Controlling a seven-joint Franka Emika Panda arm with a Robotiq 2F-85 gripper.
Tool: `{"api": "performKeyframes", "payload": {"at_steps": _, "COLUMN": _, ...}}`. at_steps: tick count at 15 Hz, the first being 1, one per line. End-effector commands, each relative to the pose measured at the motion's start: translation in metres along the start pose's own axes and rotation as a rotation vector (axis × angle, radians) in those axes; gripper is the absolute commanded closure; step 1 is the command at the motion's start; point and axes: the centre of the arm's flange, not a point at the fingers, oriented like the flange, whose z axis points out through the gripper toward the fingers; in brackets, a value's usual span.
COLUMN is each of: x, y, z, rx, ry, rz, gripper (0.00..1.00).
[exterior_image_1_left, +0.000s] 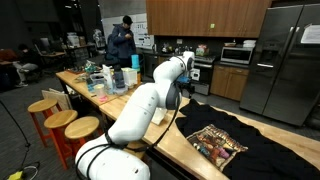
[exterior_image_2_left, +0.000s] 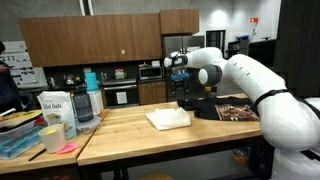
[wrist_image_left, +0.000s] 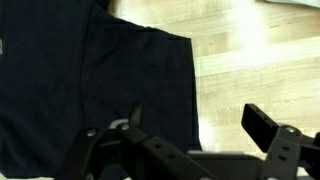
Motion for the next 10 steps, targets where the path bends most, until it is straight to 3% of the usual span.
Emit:
{"api": "performKeyframes", "payload": {"at_steps": 1, "x": 0.008, "y": -0.001, "z": 0.005, "rx": -0.004, "ry": -0.057, "rz": 0.057, "gripper": 0.00}}
{"api": "performKeyframes", "payload": {"at_steps": 6, "x": 0.001, "y": 0.007, "z": 0.031, "rx": -0.064, "ry": -0.195, "rz": 0.154, "gripper": 0.00}}
{"api": "performKeyframes", "payload": {"at_steps": 10, "x": 0.006, "y": 0.015, "z": 0.048, "rx": -0.049, "ry": -0.259, "rz": 0.104, "gripper": 0.00}}
